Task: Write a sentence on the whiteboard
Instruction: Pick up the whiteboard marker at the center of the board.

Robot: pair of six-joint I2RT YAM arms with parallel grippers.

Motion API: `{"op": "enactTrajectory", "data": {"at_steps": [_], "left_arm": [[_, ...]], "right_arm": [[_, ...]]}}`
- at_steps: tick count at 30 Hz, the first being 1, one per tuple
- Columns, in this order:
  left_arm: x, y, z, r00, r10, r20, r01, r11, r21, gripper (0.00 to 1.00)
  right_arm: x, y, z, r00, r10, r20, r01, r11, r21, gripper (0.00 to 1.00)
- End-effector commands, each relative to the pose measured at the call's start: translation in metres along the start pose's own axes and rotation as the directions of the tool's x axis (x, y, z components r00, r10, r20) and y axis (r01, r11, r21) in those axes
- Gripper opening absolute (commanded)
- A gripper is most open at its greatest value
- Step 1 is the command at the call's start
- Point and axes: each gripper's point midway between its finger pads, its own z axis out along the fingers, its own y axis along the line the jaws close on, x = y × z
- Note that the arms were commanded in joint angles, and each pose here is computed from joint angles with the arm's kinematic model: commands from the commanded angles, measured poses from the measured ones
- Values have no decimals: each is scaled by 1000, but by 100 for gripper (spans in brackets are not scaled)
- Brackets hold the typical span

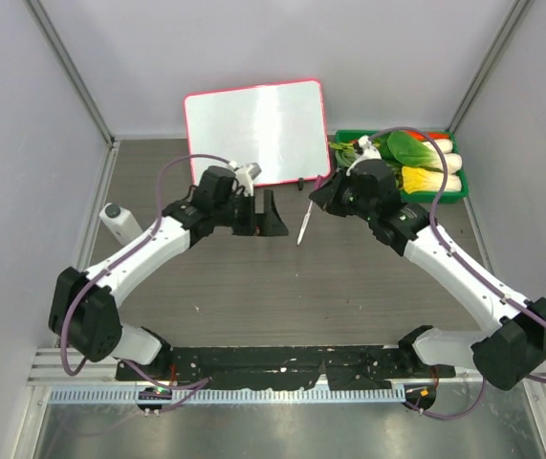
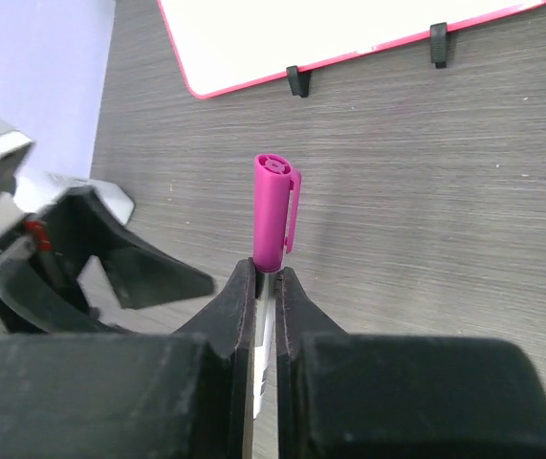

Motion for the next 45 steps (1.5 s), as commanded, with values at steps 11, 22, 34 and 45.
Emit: {"op": "enactTrajectory", "data": {"at_steps": [11,22,34,45], "left_arm": [[-12,-113,25,998,67,12,-66,915,398,76],[-13,-119,41,998,67,4,-62,908,414,52],[-12,-115,30,995,99,7,-94,927,362,0],[-8,-117,2,975,221,-28,-199,921,335,0]], "right_arm": [[-33,-1,-25,975,210,74,-197,969,-150,1],[-35,1,-29,960,271,68,-253,947,-199,1],[-36,-3,-35,966,247,79,-227,952,-205,63],[-42,21,-68,990,121,68,-91,934,-345,99]]}}
